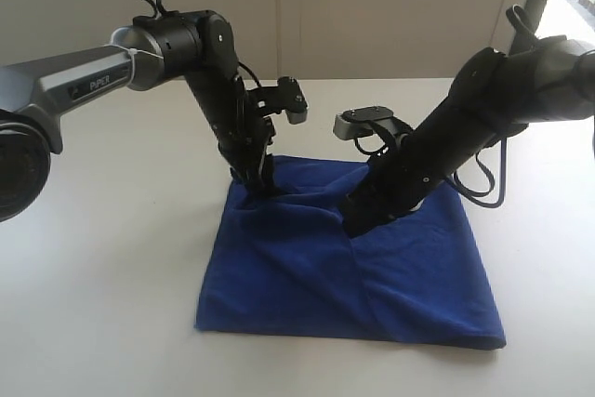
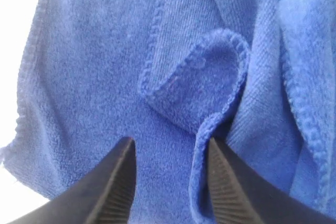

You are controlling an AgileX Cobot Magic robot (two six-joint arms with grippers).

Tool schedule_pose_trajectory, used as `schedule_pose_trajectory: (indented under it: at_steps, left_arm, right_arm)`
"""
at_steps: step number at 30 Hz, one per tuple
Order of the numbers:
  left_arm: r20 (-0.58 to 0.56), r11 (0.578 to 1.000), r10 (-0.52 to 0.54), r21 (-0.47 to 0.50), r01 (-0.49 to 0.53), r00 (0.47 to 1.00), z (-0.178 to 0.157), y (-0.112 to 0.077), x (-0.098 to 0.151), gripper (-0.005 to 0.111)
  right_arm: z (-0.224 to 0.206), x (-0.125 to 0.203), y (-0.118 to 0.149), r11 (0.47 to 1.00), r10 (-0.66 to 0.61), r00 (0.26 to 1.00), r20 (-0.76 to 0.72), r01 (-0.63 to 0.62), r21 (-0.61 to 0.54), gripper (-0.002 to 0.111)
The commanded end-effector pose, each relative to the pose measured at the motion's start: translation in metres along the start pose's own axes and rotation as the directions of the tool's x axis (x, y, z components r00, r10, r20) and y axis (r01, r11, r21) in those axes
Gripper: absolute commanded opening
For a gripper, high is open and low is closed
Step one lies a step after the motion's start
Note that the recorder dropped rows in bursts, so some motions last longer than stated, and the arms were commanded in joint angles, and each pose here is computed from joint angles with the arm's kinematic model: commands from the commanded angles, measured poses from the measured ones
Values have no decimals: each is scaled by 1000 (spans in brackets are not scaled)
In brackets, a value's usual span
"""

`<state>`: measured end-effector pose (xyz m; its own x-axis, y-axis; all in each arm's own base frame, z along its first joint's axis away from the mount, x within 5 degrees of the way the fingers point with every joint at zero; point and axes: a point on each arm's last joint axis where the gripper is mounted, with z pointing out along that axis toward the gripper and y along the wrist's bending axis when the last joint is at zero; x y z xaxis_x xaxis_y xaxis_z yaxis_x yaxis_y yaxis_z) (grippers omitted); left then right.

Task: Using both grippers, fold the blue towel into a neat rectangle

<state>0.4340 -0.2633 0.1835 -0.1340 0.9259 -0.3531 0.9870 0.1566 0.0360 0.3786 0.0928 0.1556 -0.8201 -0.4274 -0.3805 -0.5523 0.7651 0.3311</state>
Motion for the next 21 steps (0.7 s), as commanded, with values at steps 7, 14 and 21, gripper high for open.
schedule_pose_trajectory:
  at_steps: [7, 14, 21]
  left_arm:
    - [60, 999, -32, 18, 31, 998, 0, -2, -6, 43]
    - [33, 997, -33, 66, 31, 999, 0, -6, -4, 6]
    - [5, 968, -239, 74, 238, 971, -2, -4, 0, 0]
  right_arm:
    - [0, 1, 0, 1000, 0, 1000, 0, 0, -9, 13]
    - [0, 1, 0, 1000, -9, 1000, 0, 9, -9, 13]
    - [0, 2, 0, 999, -31, 1000, -1, 31, -11, 18]
